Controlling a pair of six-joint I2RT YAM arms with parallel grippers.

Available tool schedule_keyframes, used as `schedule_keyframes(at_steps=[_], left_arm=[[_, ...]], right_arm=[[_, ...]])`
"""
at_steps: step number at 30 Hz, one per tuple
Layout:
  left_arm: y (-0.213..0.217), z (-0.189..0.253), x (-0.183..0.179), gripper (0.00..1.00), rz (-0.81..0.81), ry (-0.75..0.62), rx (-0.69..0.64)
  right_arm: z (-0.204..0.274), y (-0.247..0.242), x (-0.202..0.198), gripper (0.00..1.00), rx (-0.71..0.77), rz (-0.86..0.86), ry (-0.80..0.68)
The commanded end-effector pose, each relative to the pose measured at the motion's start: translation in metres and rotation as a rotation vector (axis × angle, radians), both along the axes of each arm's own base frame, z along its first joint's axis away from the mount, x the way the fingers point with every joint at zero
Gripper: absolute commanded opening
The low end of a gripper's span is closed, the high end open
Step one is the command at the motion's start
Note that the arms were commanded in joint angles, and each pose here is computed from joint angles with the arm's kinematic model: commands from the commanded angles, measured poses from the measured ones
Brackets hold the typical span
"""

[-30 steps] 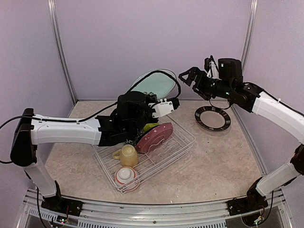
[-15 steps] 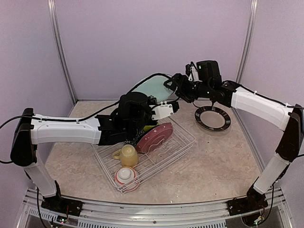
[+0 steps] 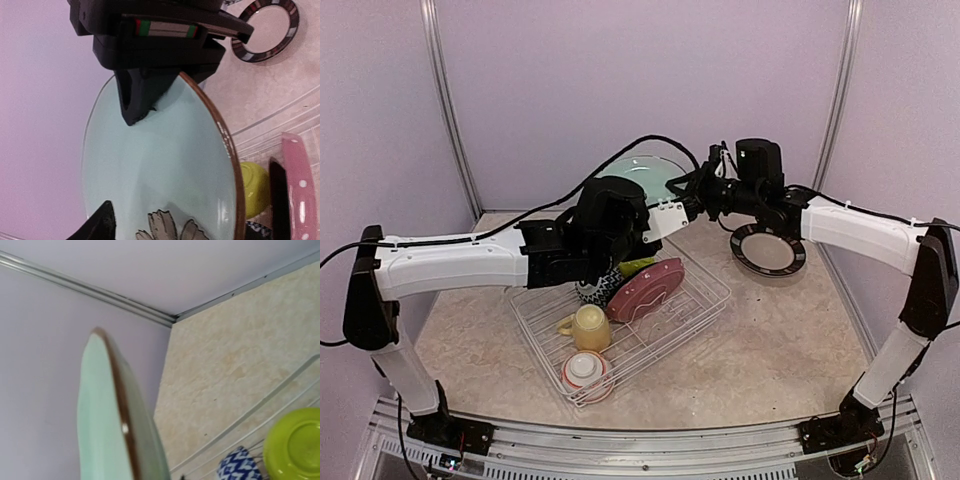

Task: Unload the mixed dishes from the dish rack
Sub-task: Pass from the left arm to the right, then place the plate with another plate.

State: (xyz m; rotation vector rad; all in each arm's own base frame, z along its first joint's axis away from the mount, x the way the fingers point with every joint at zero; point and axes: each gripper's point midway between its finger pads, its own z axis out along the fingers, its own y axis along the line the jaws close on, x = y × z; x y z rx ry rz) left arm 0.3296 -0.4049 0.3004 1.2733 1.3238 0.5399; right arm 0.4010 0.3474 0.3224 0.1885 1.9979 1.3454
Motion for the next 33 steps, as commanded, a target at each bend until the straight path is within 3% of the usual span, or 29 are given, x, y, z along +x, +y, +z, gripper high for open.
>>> schedule_keyframes(at_steps=[1,2,5,12,15,19,26,33], left_arm=[[0.008,0.053,-0.025,0.73,-0.024,0.115,-0.259],[0.01,0.058,-0.034,0.83,-0.045,0.145,-0.285],[0.014,0.065,-0.059,0.97,-0.11,0.28,-0.355],[0.061,0.098,-0.087,0.99,-0.24,0.59,-0.673],[0.087,0.115,-0.082,0.99,-0.251,0.622,-0.807],[0.103,0.113,-0.068,0.99,-0.224,0.646,-0.875],[0.109,0.089,-0.046,0.99,-0.129,0.626,-0.852],[0.116,0.086,-0.036,0.99,-0.101,0.633,-0.878]], right_arm=[[0.072,-0.02,-0.004,0.0,0.181,-0.007,-0.178],[0.075,-0.026,-0.003,0.0,0.196,-0.016,-0.186],[0.076,-0.05,0.007,0.0,0.204,-0.063,-0.199],[0.036,-0.128,0.027,0.0,0.184,-0.196,-0.165],[0.004,-0.181,0.037,0.0,0.142,-0.298,-0.116],[-0.035,-0.235,0.044,0.0,0.077,-0.4,-0.054],[-0.081,-0.305,0.069,0.0,0.01,-0.497,0.025],[-0.115,-0.335,0.091,0.0,-0.025,-0.51,0.086]])
